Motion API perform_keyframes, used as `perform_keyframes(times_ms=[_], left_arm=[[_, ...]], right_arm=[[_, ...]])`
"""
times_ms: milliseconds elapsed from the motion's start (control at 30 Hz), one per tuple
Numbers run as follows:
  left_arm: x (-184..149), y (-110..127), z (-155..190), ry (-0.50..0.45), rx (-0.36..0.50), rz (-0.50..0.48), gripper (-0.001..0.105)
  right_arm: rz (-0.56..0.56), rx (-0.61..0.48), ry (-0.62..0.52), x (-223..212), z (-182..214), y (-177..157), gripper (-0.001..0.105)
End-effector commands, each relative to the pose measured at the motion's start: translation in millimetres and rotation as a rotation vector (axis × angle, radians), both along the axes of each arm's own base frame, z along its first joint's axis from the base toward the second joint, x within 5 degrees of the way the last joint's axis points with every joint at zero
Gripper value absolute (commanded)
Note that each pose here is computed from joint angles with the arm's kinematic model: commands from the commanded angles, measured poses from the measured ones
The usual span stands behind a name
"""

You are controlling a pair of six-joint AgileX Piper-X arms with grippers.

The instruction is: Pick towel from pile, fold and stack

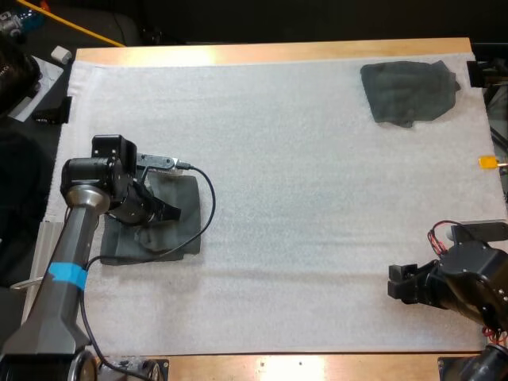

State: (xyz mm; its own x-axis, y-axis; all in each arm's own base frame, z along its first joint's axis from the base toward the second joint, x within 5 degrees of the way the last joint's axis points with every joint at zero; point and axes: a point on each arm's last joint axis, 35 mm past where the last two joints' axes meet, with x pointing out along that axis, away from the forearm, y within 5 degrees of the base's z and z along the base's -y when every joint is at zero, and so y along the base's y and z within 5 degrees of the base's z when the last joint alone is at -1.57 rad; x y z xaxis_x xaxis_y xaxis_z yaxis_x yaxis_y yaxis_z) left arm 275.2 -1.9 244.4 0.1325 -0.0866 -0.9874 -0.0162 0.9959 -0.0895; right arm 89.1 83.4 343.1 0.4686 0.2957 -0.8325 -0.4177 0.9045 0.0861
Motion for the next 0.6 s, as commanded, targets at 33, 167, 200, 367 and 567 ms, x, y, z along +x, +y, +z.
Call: perform_keyframes(times_ms=[33,167,200,367,567], left_arm=[[4,2,-10,0.041,0.066,0.0,0.0],[5,7,-14,0.062,0.131,0.01,0.0],[5,8,-15,0.065,0.144,0.014,0.0],[4,19,-12,0.059,0.188,0.053,0.002],[6,22,-12,0.052,0.226,0.059,0.001]], right_arm=[[0.007,0.007,-0.001,-2,2,-1,0.067],[0.007,0.004,-0.003,-2,2,-1,0.067],[0.004,0.002,-0.001,-2,2,-1,0.067],[0.004,0.005,-0.002,-1,2,-1,0.067],[0.009,0.005,0.001,-1,1,0,0.067]])
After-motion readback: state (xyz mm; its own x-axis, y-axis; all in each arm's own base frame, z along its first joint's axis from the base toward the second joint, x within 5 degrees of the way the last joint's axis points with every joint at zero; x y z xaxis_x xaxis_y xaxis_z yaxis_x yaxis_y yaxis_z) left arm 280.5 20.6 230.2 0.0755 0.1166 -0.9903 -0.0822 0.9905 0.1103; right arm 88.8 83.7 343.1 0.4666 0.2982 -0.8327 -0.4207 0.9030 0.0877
